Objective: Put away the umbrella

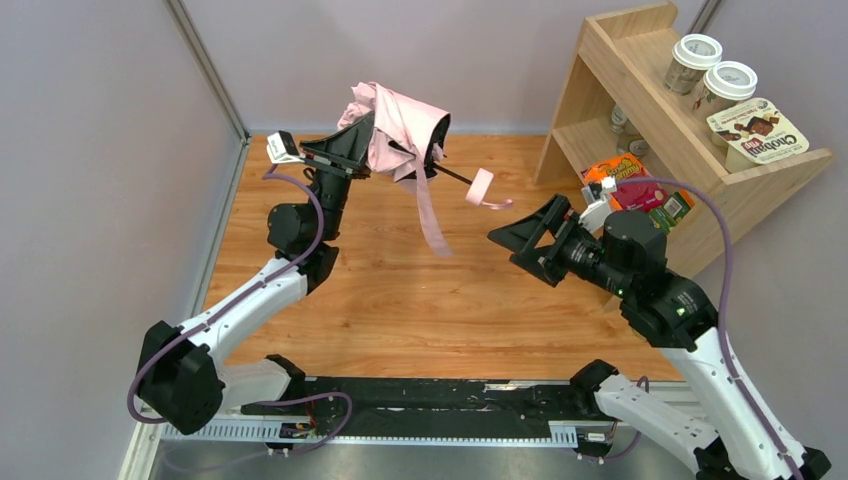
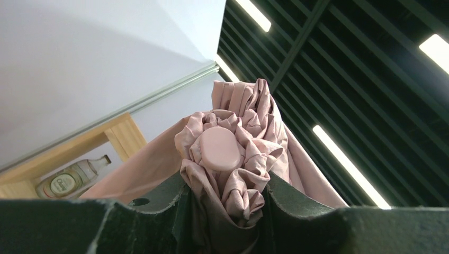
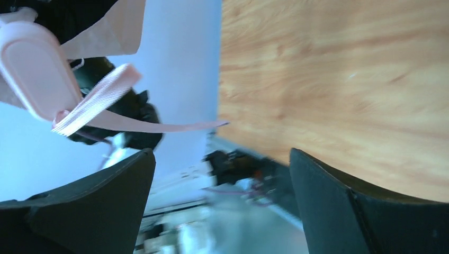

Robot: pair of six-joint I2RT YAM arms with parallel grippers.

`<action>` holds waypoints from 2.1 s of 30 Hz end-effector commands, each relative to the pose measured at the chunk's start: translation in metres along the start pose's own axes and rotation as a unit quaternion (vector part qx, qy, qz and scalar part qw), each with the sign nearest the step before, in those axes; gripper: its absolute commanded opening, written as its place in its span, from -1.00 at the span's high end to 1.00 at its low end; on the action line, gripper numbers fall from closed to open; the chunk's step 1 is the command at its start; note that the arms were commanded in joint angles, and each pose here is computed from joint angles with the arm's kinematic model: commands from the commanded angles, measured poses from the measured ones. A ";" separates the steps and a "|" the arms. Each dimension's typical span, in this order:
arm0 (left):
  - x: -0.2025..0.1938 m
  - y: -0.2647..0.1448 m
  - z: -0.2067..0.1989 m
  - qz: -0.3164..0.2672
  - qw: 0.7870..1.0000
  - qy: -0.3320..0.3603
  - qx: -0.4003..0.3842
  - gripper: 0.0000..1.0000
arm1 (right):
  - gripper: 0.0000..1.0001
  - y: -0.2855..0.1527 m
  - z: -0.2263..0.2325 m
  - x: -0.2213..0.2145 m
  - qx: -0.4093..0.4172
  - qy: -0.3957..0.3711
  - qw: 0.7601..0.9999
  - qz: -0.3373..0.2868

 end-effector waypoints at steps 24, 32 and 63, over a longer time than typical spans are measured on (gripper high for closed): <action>-0.021 0.013 -0.081 0.053 0.982 0.014 -0.178 1.00 | -0.79 0.046 0.098 -0.001 0.216 0.480 0.820 0.225; -0.029 0.016 -0.097 0.064 0.975 0.009 -0.211 1.00 | 0.47 0.065 0.124 0.010 0.280 0.450 0.814 0.237; -0.116 0.005 -0.172 0.167 0.947 -0.171 -0.213 1.00 | 1.00 0.132 0.149 0.018 0.361 0.220 0.864 0.274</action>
Point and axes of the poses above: each gripper's point midway between its finger pads, its own y axis out along the fingers, its own z axis along the line the jaws close on, x = y × z, the point moved 2 cm from there along -y, back along the fingers, and after that the axes turned 12 degrees about -y, right-handed, at the moved point
